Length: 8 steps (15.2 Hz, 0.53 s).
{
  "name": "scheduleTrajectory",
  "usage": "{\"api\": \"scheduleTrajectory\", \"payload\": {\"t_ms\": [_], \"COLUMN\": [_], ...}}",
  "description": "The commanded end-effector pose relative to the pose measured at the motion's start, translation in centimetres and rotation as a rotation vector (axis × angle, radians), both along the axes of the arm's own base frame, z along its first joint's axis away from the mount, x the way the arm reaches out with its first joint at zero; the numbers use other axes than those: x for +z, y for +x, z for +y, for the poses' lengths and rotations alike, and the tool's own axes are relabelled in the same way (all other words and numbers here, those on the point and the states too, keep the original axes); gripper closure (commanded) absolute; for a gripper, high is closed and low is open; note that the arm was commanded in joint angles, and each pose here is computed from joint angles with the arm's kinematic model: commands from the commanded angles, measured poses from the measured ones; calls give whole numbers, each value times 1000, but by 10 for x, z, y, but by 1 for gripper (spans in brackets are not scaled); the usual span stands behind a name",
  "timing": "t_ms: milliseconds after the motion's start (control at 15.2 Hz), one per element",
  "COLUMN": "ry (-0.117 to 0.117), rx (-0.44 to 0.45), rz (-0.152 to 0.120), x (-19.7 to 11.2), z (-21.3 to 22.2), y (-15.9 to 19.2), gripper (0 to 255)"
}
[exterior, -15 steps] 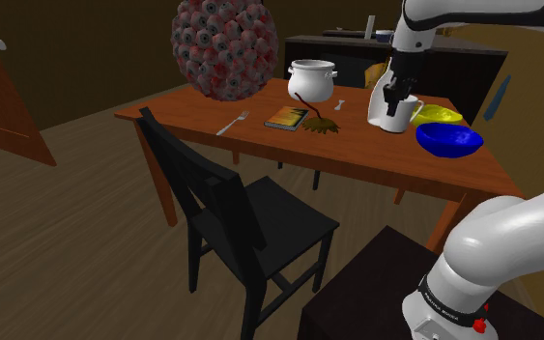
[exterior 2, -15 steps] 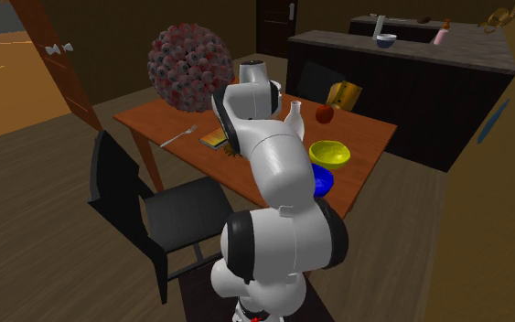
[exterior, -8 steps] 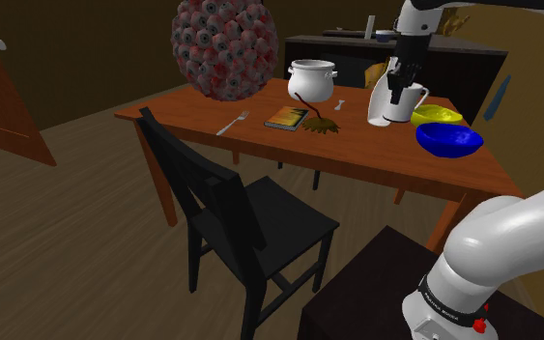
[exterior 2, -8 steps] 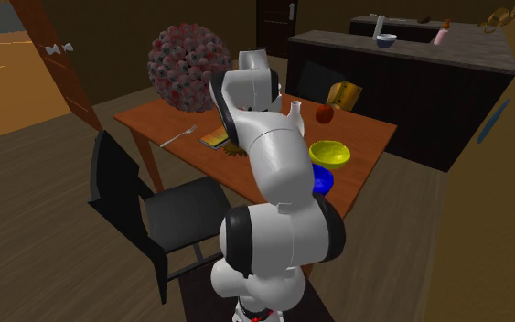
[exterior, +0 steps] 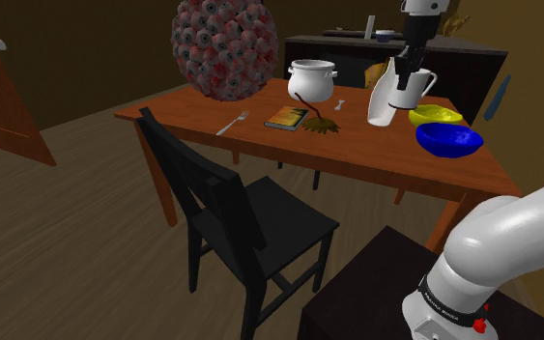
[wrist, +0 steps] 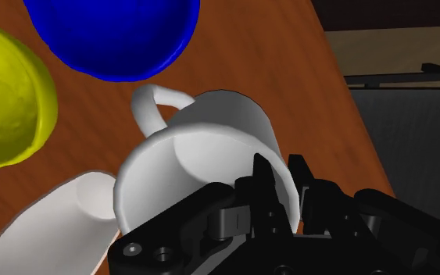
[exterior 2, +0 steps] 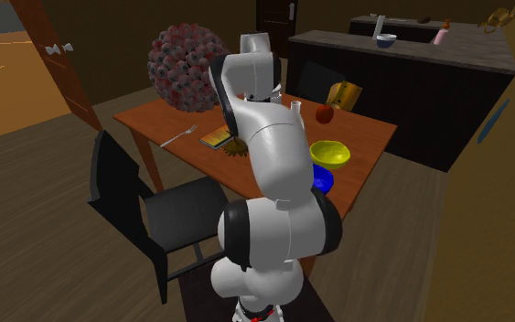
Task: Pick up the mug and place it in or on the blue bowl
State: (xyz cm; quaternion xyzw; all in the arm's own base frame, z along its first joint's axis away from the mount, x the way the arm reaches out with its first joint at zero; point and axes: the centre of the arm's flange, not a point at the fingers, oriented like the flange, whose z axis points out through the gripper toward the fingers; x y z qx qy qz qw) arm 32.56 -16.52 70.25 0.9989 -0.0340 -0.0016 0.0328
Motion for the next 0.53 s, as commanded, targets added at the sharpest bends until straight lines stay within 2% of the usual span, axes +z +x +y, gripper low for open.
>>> {"api": "scheduleTrajectory", "payload": {"t_ms": [0,462], "ry": [0,0], "rx": [0,0], "rz": [0,0], "x": [5,16], "z": [-13,-73], "y": [-14,-83], "gripper": [255,255]}}
